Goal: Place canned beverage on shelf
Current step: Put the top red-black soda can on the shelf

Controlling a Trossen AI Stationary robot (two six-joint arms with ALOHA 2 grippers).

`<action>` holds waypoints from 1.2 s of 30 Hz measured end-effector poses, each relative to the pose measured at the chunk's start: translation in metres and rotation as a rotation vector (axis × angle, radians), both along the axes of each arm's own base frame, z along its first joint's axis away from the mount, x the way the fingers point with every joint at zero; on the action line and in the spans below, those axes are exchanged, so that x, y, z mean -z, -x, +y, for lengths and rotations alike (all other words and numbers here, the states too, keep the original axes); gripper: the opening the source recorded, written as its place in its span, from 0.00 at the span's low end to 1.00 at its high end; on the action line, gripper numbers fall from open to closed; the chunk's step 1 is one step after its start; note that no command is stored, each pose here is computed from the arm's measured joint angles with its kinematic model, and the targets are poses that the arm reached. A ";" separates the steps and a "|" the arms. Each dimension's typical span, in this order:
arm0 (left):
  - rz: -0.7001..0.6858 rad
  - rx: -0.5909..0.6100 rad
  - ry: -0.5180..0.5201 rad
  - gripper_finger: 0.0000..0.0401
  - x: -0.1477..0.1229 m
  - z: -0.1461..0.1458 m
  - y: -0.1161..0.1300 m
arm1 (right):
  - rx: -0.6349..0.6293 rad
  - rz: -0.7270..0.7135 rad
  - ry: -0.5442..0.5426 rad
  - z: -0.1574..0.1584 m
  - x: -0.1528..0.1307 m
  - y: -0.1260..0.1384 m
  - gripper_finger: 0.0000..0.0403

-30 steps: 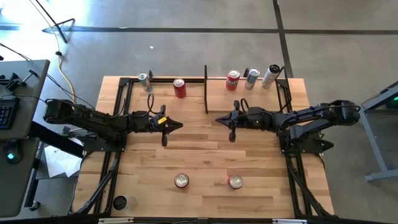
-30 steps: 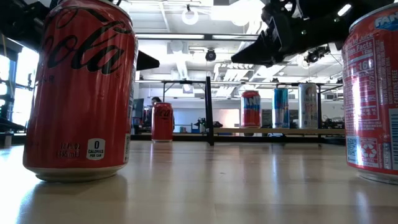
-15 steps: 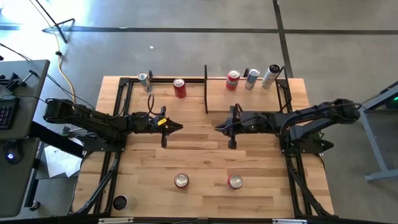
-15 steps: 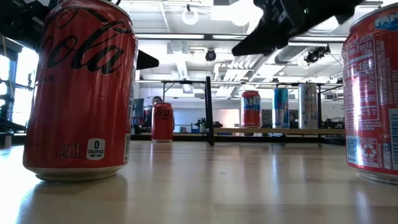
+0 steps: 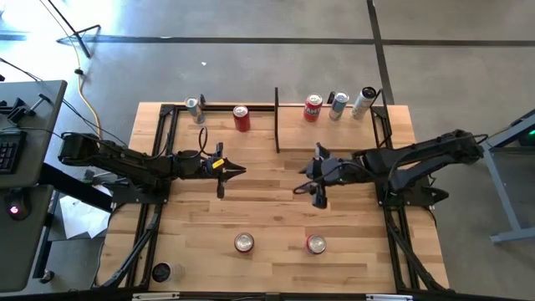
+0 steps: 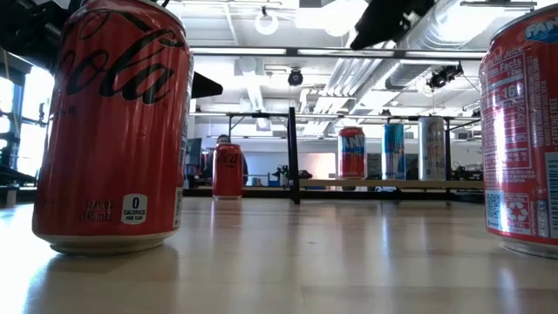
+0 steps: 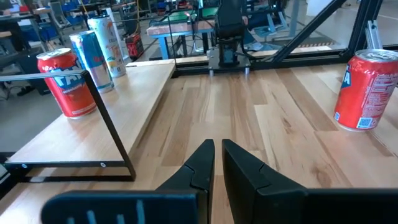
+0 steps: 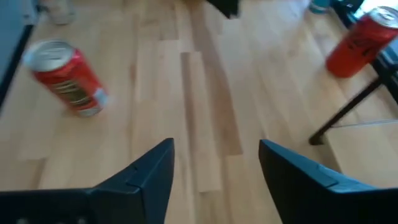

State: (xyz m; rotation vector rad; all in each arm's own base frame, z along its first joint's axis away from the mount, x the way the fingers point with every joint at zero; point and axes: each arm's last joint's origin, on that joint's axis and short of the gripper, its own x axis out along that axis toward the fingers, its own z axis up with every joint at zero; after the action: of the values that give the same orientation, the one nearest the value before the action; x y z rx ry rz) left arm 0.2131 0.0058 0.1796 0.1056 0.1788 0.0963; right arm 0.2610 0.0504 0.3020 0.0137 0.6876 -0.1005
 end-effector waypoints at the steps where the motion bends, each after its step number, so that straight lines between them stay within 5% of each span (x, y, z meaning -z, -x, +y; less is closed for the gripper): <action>1: 0.000 0.000 0.000 0.05 0.000 0.000 0.000 | -0.013 0.001 -0.003 0.004 -0.001 0.001 0.56; 6: 0.000 0.001 0.000 0.05 0.000 0.000 0.000 | -0.084 0.065 -0.016 0.028 0.004 0.012 0.57; 23: 0.037 -0.007 0.048 0.05 0.004 0.000 0.001 | -0.030 0.154 -0.065 0.085 0.014 0.053 0.58; 36: 0.049 -0.005 0.043 0.05 0.005 -0.001 0.001 | 0.008 0.263 -0.084 0.117 0.047 0.050 0.58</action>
State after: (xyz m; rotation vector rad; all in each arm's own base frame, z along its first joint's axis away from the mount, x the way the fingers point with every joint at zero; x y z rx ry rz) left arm 0.2122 0.0053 0.1745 0.0644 0.2295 0.0949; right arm 0.2115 0.1677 0.2550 0.0845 0.9538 -0.0818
